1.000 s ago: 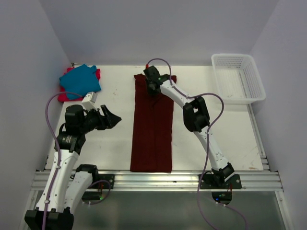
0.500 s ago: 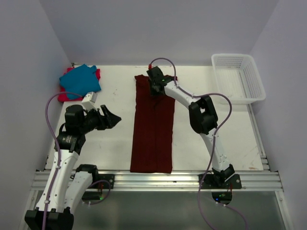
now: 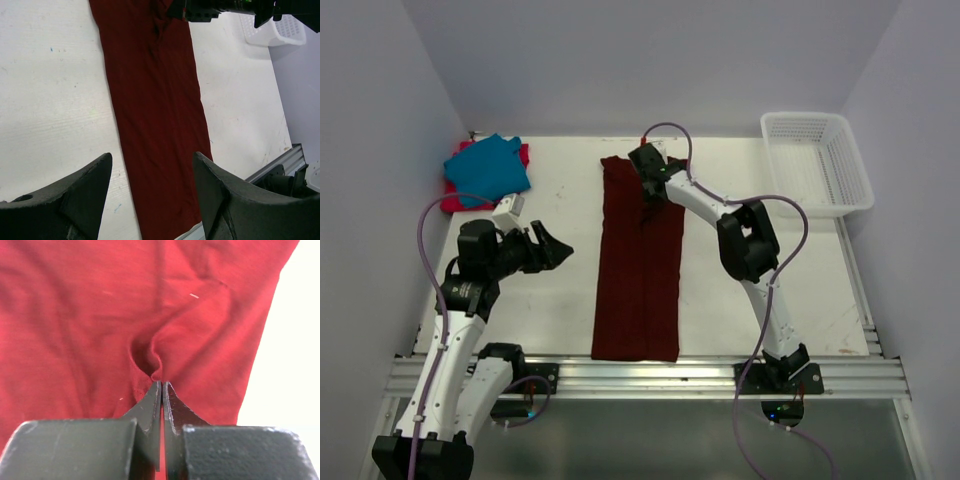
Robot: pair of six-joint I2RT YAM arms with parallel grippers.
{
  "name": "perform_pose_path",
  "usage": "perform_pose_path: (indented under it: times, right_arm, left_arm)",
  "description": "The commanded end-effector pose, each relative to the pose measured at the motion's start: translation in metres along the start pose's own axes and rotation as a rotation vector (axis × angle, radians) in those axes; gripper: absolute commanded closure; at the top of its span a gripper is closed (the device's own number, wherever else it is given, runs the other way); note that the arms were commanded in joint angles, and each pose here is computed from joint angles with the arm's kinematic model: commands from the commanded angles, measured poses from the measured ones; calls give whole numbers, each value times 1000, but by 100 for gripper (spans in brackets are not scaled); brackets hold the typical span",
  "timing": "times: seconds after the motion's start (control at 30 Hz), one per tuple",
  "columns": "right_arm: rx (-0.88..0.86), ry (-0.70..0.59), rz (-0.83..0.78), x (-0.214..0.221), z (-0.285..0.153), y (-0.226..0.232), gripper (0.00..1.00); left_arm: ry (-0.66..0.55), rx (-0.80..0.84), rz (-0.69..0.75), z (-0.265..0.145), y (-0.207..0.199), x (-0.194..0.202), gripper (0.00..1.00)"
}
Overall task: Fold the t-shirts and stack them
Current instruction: Rotate the tshirt 90 degrees
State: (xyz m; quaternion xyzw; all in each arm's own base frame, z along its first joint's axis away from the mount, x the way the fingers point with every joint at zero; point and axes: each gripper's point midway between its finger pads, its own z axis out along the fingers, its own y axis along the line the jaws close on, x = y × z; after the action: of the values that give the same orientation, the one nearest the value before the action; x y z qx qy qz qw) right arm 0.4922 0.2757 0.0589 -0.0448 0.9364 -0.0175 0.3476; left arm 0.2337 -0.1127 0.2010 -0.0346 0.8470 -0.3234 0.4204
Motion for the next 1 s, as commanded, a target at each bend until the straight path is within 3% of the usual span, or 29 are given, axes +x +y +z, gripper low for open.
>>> perform_pose_path:
  times: [0.0,0.67,0.77,0.8,0.9,0.97]
  right_arm:
    - [142,-48,65,-15,-32,-29,100]
    - [196,-24,70,19,-49,-39,100]
    - [187,-14,75,25,-52,-36,90]
    - [187,-9,73,28,-53,-35,75]
    - [201,-32,63,29,-65,-31,56]
    - [208,-55,60,26,-72,-29,53]
  left_arm:
    - [-11,25,14,2,-4,-2,31]
    - [-10,28,11,2,-4,-1,32]
    - [-11,29,12,2,-4,-2,32]
    - [-10,28,11,2,-4,-1,32]
    - [-8,27,12,2,-3,-1,32]
    - [-7,30,10,3,-4,-1,32]
